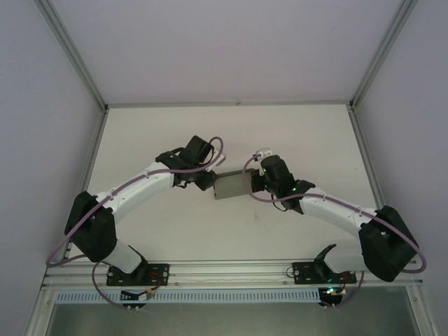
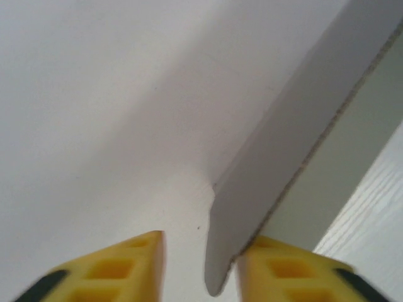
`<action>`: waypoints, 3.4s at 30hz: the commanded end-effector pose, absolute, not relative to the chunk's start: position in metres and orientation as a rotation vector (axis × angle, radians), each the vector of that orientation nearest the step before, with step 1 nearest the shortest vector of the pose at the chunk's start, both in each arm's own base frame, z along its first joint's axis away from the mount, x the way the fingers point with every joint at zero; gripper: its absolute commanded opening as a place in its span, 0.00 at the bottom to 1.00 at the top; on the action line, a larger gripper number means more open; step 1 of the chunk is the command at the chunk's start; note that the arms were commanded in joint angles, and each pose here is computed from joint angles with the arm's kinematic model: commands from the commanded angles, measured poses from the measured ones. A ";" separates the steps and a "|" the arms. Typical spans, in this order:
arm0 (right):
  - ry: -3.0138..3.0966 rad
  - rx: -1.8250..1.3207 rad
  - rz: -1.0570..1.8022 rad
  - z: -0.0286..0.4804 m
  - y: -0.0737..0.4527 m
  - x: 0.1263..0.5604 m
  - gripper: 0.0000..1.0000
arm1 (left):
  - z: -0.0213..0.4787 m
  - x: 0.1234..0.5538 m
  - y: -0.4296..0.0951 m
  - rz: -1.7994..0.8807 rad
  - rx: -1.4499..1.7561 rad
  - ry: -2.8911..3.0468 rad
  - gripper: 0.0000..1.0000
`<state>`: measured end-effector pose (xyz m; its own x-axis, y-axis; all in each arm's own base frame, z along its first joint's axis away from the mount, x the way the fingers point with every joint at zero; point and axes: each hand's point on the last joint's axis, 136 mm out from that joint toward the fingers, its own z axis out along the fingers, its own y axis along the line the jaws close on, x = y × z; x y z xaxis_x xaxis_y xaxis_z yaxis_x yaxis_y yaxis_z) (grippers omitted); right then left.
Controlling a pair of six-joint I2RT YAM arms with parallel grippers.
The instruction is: Assemble paper box
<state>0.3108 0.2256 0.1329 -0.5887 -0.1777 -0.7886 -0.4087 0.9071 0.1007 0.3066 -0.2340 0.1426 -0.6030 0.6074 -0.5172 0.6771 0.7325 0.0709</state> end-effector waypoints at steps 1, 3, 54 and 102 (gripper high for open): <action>2.330 -0.441 0.286 0.106 0.217 0.296 0.00 | 0.143 0.305 -0.239 -0.241 0.904 2.460 0.16; 2.333 -0.437 0.285 0.106 0.217 0.296 0.00 | 0.144 0.304 -0.238 -0.246 0.877 2.476 0.11; 2.288 -0.187 0.270 0.075 0.208 0.268 0.00 | 0.057 0.245 -0.223 -0.159 0.216 2.615 0.00; 2.572 0.210 0.509 0.065 0.183 0.273 0.53 | 0.100 0.242 -0.262 -0.122 0.582 2.507 0.18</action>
<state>0.2958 0.1885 0.0993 -0.8154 0.2914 -0.5002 0.0531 0.8980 0.4367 0.2654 -0.2661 0.1219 -0.7059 0.2455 -0.6644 0.3358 0.9419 -0.0087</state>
